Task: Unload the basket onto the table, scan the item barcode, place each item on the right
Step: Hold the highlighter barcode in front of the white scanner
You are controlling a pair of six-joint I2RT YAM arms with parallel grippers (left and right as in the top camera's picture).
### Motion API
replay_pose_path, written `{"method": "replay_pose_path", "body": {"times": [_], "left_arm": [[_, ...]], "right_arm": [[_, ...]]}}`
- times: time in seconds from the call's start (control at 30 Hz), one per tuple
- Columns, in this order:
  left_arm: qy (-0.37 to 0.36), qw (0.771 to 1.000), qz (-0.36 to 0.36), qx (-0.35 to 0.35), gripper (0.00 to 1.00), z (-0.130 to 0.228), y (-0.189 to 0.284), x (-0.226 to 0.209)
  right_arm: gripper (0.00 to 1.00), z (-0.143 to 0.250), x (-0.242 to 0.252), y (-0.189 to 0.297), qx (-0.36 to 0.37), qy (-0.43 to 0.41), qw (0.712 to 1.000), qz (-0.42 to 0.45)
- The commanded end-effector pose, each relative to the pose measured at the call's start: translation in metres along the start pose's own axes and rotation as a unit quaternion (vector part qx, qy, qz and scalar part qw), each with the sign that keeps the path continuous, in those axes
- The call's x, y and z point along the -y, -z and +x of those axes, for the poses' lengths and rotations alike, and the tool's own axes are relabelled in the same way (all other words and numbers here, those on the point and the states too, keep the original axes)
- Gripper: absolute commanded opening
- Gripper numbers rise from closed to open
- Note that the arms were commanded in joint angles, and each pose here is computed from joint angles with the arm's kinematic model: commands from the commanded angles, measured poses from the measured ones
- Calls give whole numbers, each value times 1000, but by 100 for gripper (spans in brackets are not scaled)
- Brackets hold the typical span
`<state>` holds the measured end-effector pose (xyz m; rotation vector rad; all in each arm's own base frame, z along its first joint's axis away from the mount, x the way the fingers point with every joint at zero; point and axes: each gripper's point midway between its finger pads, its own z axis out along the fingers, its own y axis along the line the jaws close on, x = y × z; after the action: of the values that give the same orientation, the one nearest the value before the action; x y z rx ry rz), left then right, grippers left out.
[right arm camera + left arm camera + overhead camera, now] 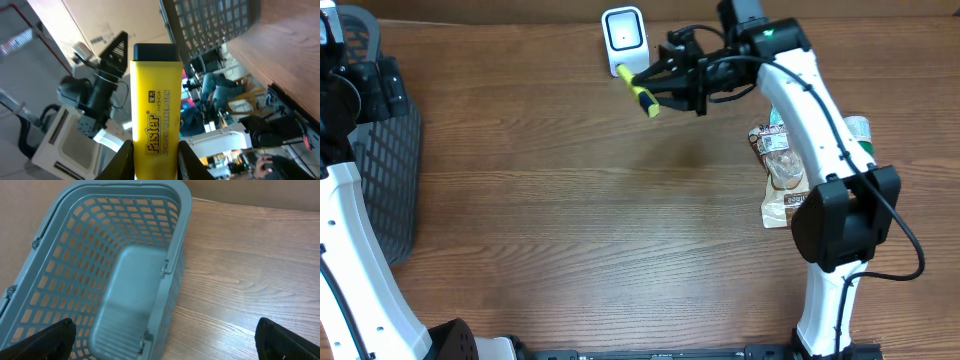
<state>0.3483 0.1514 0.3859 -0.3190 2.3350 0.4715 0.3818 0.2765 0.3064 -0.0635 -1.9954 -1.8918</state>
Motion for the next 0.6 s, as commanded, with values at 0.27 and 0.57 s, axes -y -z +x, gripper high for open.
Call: {"method": "replay_pose_path", "body": {"times": [0.27, 0.57], "left_arm": [[-9, 1000, 2, 1, 100, -2, -2, 3], [-9, 1000, 2, 1, 100, -2, -2, 3]], "right_arm": [[11, 5, -24, 32, 24, 20, 999, -24], [10, 4, -25, 34, 26, 34, 999, -24]]}}
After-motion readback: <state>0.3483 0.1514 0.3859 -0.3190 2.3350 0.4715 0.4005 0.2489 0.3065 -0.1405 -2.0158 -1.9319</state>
